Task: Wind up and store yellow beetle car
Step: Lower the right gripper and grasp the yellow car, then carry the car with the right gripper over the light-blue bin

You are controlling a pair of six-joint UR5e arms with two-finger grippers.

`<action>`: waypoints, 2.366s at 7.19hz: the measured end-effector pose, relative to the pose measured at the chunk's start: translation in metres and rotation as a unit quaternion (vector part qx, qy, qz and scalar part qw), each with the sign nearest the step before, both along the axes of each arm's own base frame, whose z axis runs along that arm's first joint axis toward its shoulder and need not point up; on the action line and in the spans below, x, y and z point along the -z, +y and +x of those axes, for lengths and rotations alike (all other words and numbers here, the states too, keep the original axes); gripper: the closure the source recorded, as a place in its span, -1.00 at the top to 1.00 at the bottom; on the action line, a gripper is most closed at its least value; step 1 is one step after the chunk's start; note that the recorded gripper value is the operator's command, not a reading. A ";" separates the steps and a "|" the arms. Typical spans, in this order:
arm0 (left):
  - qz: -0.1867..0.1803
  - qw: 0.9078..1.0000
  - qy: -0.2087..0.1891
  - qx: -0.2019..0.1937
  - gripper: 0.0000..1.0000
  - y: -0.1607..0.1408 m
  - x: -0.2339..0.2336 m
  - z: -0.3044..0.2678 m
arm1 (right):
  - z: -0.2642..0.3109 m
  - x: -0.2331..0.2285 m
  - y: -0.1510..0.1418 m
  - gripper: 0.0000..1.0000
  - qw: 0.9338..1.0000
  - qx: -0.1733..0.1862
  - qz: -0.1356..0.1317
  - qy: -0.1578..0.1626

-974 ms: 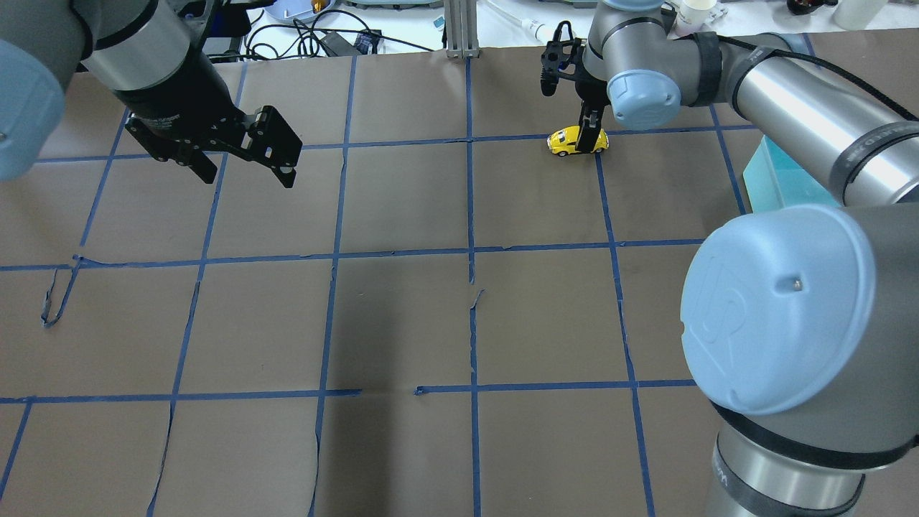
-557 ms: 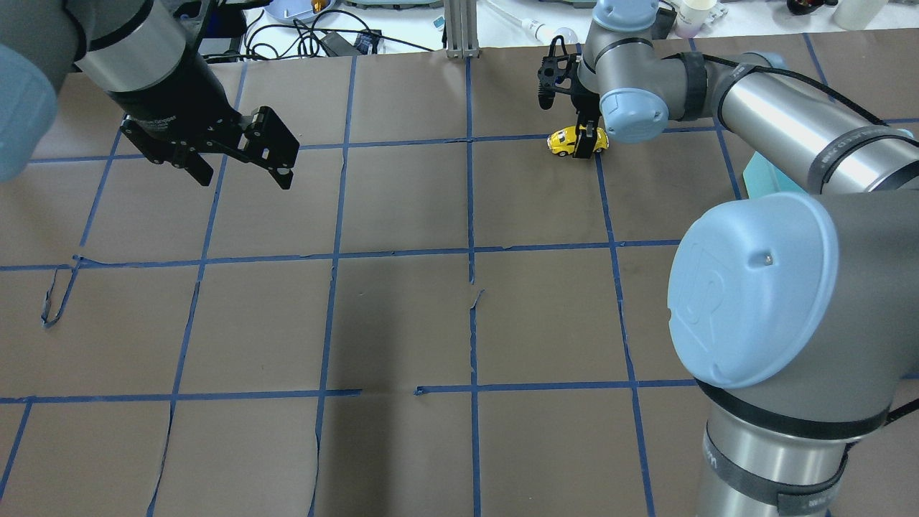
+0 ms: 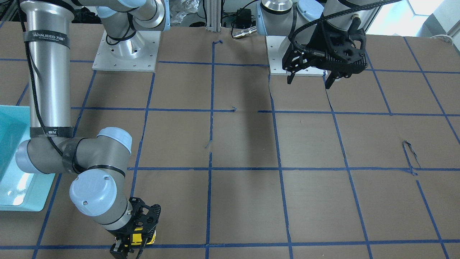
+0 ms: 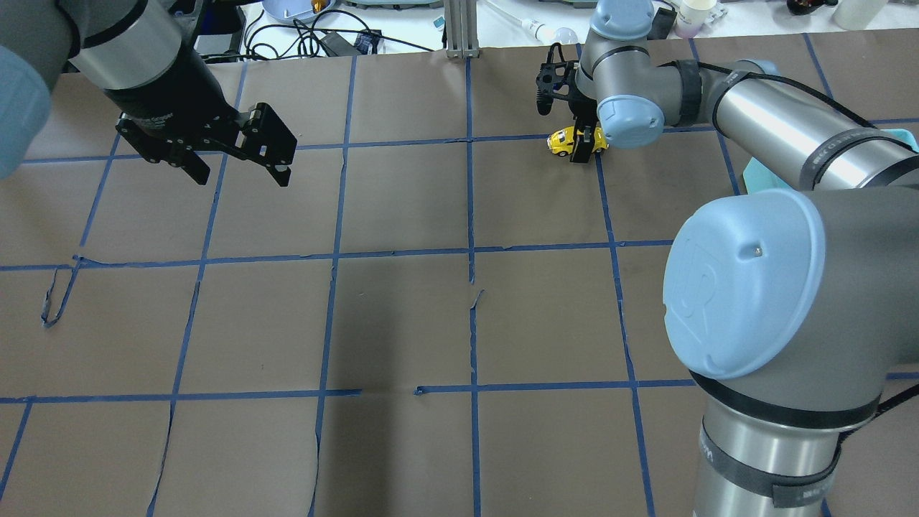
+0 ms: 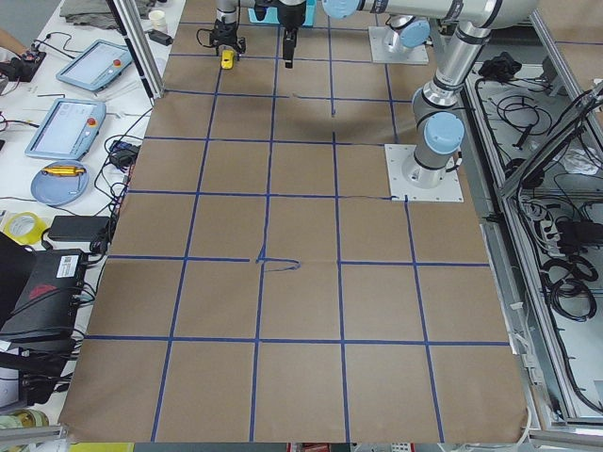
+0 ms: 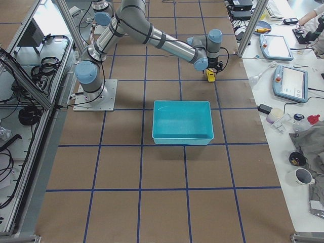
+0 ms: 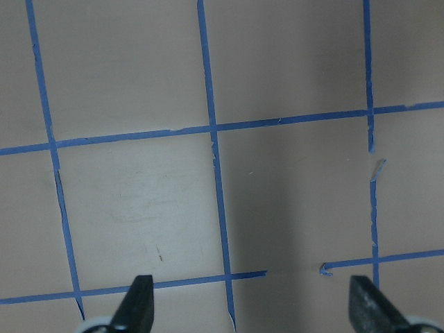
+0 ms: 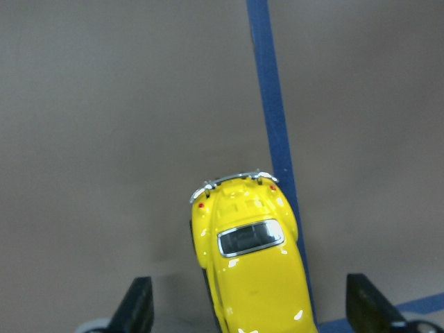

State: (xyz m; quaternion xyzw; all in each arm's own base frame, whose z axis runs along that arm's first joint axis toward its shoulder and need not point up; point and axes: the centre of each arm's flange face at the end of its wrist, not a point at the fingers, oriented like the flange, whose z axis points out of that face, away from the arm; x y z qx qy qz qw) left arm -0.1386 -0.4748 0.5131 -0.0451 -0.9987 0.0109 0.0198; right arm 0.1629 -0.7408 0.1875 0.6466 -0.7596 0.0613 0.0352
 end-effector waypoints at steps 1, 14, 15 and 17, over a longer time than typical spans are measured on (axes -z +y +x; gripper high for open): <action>0.001 1.000 0.000 -0.001 1.00 0.000 0.001 0.000 | 0.000 0.004 0.000 0.47 1.000 0.000 0.003 -0.001; -0.002 1.000 0.004 0.003 1.00 -0.002 0.003 0.001 | -0.164 -0.189 0.092 -1.00 0.992 0.059 0.105 0.049; -0.002 1.000 0.004 0.004 1.00 -0.002 0.003 0.002 | -0.209 -0.192 0.112 -1.00 0.991 0.051 0.117 0.047; -0.003 1.000 0.005 0.004 1.00 -0.003 0.002 0.002 | -0.299 -0.174 0.152 -1.00 0.990 0.032 0.135 0.037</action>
